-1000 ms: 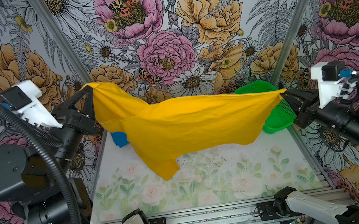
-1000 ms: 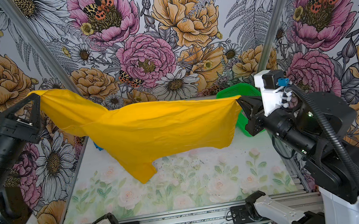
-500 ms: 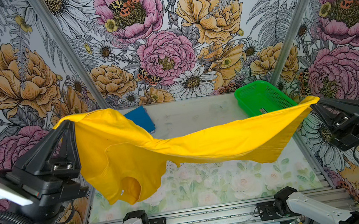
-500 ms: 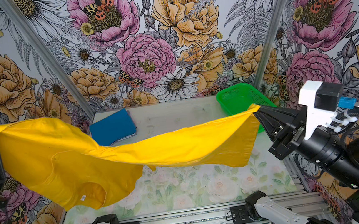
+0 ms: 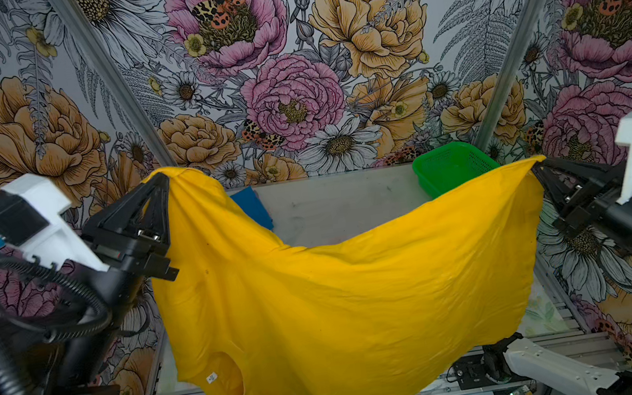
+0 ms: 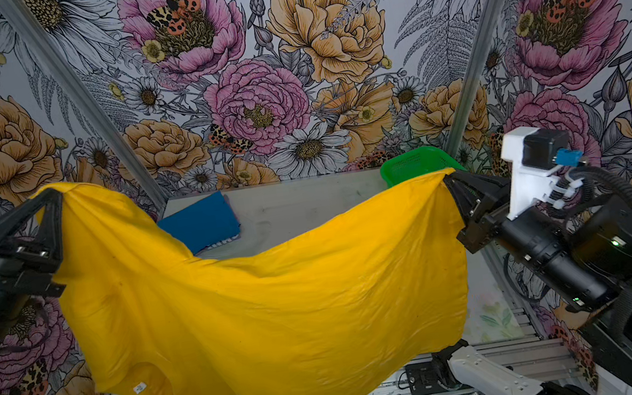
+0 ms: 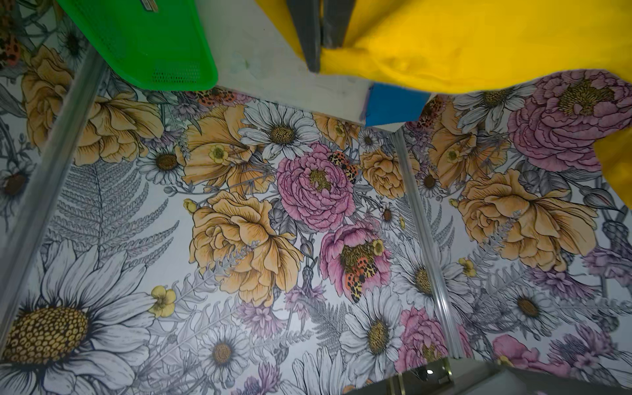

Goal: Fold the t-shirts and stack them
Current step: 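Lower the stretched shirt flat onto the table with both grippers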

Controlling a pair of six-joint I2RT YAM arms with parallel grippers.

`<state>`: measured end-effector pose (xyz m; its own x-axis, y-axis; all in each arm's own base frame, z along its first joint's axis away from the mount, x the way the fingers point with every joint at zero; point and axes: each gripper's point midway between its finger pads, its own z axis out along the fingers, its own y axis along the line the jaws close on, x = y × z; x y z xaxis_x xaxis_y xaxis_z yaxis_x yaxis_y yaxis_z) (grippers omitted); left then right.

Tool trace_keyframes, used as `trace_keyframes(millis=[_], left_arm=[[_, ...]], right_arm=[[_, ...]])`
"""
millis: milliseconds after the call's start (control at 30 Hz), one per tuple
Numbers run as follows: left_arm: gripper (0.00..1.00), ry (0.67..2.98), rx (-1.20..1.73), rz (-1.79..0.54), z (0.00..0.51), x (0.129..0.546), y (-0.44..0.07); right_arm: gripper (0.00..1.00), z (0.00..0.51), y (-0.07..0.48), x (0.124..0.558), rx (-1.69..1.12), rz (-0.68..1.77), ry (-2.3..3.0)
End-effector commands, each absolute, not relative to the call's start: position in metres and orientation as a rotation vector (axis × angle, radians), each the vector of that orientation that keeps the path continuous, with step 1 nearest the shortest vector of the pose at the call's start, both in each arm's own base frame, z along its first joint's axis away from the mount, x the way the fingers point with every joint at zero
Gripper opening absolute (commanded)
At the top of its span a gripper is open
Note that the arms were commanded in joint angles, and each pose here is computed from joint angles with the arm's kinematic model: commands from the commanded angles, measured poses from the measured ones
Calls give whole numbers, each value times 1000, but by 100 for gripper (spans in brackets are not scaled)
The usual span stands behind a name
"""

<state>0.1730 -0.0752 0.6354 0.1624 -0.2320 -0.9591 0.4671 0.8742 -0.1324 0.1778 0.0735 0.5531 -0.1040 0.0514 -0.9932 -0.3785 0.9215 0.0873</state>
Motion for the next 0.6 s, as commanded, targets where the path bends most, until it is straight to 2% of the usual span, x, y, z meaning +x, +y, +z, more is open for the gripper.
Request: trace_keyframes(millis=[0,100,333,433,567], left_arm=[[0,1507,176,-530,571,268,-84],[0,1638,112,-601,493,334,-94],[0,1962,-124,-659,278,466,-110],[0,2034,-142,-701,234,501,-122],[0,2075,-118,-688,212,523,-134]], right_arm=[[0,481,70,259,-188,157,1891],[0,411,75,319,-164,107,2044],[0,213,64,451,8,192,2377],[0,162,59,481,23,140,2483],[0,137,45,495,18,37,2524]])
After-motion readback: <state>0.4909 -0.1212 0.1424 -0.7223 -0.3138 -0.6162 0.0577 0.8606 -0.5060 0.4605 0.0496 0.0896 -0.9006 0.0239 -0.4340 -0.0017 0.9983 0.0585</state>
